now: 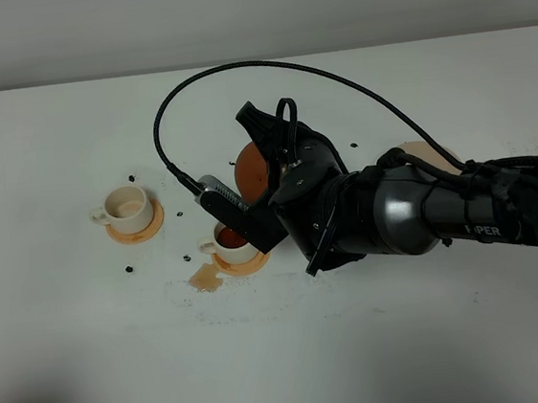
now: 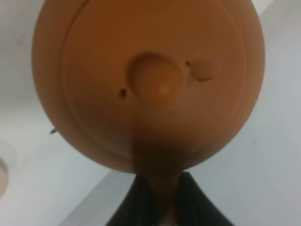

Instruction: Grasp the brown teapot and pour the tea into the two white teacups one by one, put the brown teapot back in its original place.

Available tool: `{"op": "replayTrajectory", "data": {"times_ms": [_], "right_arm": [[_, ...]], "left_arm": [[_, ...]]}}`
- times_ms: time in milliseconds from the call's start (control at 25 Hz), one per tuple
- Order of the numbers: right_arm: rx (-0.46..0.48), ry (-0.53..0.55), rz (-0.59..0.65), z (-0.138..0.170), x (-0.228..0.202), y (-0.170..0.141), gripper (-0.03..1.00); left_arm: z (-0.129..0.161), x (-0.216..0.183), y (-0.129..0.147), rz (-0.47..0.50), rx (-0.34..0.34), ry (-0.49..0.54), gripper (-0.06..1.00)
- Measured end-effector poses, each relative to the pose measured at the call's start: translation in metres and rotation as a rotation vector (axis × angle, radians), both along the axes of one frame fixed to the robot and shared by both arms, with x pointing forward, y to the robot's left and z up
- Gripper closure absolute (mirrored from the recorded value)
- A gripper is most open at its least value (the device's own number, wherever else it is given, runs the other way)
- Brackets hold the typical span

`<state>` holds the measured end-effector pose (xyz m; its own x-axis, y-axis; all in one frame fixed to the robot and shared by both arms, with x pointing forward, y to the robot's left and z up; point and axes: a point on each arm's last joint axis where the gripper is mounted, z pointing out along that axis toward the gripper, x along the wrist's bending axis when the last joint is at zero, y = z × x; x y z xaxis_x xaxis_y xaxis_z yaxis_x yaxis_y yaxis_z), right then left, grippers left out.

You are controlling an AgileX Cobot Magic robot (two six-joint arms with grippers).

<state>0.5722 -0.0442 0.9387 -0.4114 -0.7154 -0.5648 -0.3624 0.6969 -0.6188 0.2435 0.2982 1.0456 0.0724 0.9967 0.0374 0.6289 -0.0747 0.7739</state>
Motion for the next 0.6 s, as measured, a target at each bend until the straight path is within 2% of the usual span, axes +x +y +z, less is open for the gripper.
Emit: {"op": "replayTrajectory", "data": {"times_ms": [600], "right_arm": [[-0.018, -0.011, 0.018, 0.0009, -0.0061, 0.007, 0.85]], "left_arm": [[0.0, 0.0, 0.0, 0.001, -0.001, 0.0, 0.48]]}}
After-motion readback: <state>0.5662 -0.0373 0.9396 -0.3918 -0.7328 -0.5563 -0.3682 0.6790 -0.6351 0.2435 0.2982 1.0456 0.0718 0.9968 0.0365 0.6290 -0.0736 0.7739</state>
